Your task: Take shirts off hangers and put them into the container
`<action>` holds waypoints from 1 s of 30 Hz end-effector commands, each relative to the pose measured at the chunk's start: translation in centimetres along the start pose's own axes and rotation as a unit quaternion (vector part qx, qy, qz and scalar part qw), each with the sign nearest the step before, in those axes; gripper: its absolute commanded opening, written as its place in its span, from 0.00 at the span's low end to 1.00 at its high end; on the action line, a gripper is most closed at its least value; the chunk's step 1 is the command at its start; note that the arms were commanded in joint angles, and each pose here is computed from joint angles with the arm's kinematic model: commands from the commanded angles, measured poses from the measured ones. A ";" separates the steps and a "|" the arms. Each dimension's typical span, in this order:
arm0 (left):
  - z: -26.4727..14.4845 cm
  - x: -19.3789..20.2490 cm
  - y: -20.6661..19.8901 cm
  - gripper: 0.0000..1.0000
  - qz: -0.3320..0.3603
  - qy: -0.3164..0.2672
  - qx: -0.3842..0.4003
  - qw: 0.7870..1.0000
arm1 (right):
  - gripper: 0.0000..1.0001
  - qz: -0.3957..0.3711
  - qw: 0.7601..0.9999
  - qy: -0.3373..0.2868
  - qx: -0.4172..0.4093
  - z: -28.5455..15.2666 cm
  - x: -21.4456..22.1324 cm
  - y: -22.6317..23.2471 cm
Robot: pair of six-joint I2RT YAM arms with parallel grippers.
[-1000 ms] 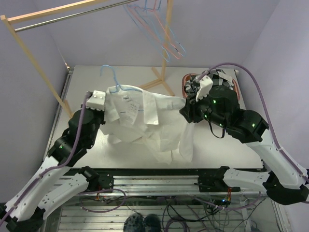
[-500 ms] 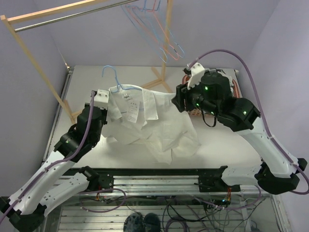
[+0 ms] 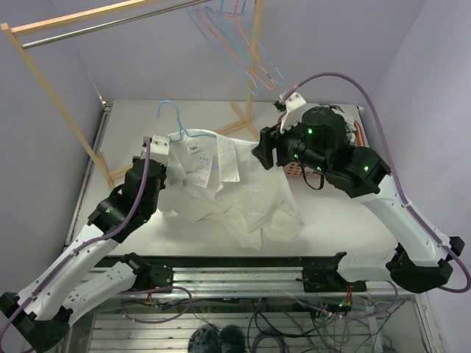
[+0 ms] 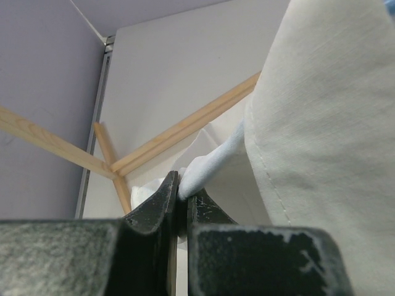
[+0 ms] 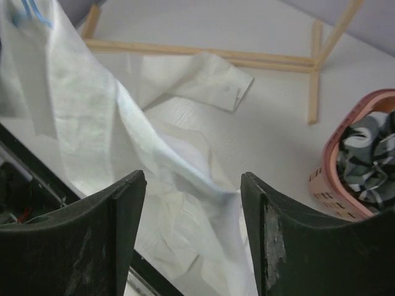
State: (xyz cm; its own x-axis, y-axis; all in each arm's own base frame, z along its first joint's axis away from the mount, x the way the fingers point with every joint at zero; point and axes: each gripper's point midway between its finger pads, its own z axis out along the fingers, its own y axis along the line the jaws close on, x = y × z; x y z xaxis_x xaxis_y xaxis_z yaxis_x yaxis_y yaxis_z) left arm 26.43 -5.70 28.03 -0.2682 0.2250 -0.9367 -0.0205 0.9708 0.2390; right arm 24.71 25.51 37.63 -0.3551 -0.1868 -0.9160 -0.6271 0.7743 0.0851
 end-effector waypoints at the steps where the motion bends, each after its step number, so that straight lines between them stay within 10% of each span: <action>1: -0.2 -1.5 0.7 0.07 -0.029 -0.014 -0.013 0.999 | 0.66 0.007 0.996 -0.076 0.055 -3.2 -5.0 -1.9; 6: -0.5 -1.7 1.0 0.07 -0.035 -0.022 -0.017 0.999 | 0.64 0.019 0.992 -0.095 0.078 -4.7 -5.4 -2.9; 19: -0.1 -1.5 1.2 0.07 -0.036 -0.015 -0.021 0.999 | 0.56 0.013 0.970 -0.015 -0.243 1.6 3.9 9.4; 30: 0.0 -1.4 0.9 0.07 -0.038 -0.015 -0.013 0.999 | 0.57 -0.002 0.981 -0.024 -0.191 5.0 7.2 11.6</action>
State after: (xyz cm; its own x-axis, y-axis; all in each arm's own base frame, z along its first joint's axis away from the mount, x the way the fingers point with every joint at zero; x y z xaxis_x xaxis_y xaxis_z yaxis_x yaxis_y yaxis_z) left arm 26.56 -5.03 27.36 -0.2997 0.2217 -0.9279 -0.0439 0.9684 0.2455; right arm 17.36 35.27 30.12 -0.3506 -0.2154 -0.9114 -0.8711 0.4323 0.2329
